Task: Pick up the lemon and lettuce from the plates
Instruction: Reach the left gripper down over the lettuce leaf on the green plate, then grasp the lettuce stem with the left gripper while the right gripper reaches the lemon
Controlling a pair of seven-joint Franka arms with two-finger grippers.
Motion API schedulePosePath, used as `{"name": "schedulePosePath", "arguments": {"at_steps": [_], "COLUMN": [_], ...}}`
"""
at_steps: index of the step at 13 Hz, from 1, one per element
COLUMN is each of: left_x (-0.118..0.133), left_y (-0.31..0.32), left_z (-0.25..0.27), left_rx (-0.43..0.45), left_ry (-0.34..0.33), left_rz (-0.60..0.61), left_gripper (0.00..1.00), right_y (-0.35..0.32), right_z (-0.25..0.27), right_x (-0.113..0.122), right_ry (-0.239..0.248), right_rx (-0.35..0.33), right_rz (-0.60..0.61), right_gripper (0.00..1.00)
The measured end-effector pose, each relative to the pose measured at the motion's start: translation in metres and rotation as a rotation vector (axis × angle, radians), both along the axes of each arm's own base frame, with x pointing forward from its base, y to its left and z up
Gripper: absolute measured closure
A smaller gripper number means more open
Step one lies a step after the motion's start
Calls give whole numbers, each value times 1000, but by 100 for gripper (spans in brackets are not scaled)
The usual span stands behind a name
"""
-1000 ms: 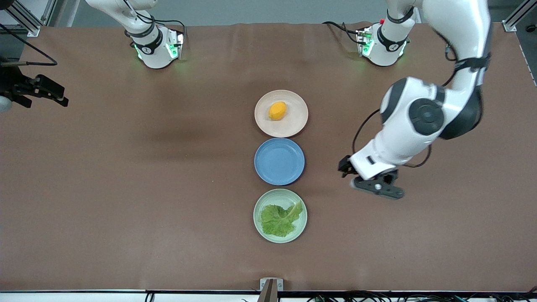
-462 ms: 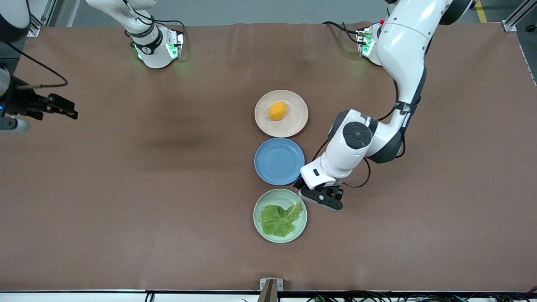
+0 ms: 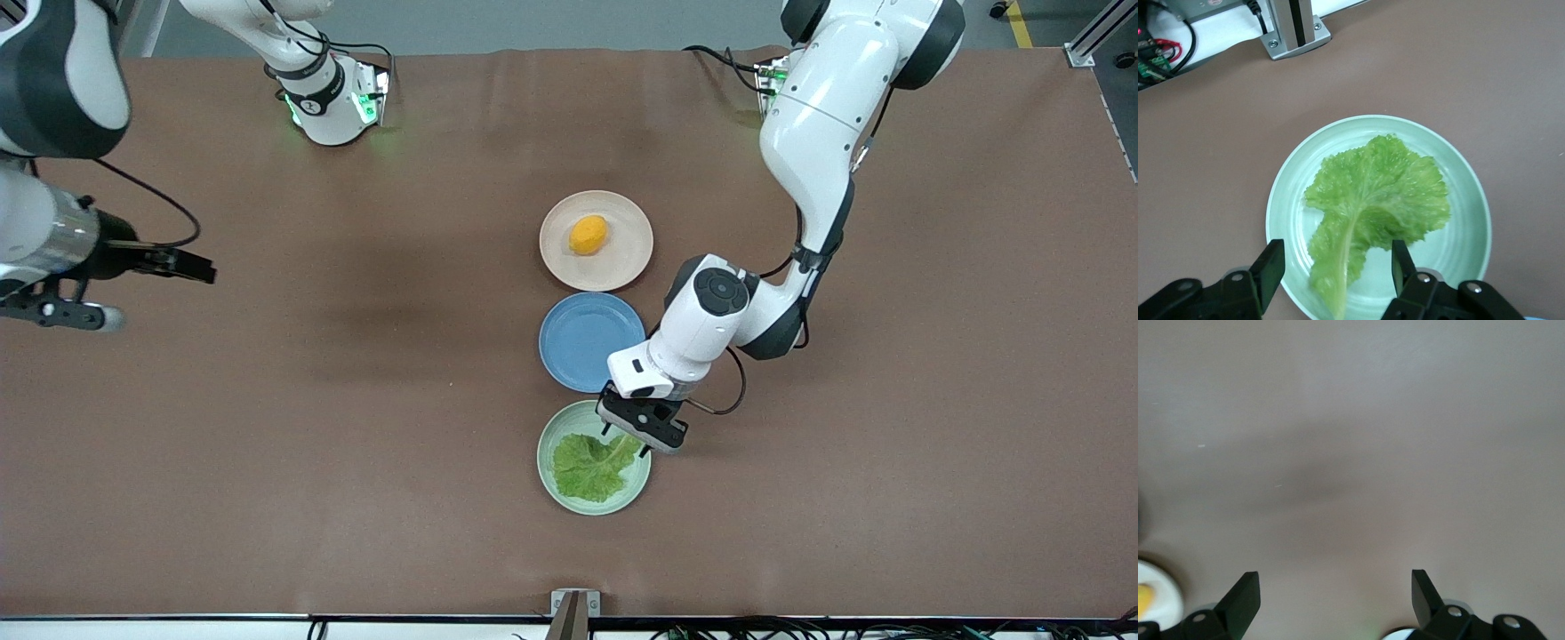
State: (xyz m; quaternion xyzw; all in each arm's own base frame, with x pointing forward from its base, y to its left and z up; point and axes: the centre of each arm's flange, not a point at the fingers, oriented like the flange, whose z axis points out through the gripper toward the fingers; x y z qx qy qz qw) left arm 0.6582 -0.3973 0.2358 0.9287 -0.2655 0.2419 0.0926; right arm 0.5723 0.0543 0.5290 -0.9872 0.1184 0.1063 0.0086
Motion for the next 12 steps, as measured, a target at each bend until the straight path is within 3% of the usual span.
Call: {"name": "schedulePosePath", "arguments": {"at_steps": [2, 4, 8, 9, 10, 12], "left_x": [0, -1, -5, -5, -4, -4], "left_y": [0, -1, -1, -2, -2, -2], "left_z": [-11, -25, -53, -55, -54, -53], "left_rx": [-2, -11, -8, -8, -8, -8], "left_ry": [-25, -61, -83, -83, -85, -87], "left_rz": [-15, -30, -54, -55, -56, -56], "left_gripper": [31, 34, 40, 41, 51, 52], "right_y": [62, 130, 281, 307, 330, 368], "right_z": [-5, -21, -99, -117, -134, -166], "right_x": [-9, -22, -91, -110, -125, -145], "right_ry": [18, 2, -85, -101, -109, -130], "right_rx": [24, 4, -8, -2, -1, 10], "right_rz": [-100, -204, -362, -386, -412, -471], "right_gripper": [0, 0, 0, 0, 0, 0]}}
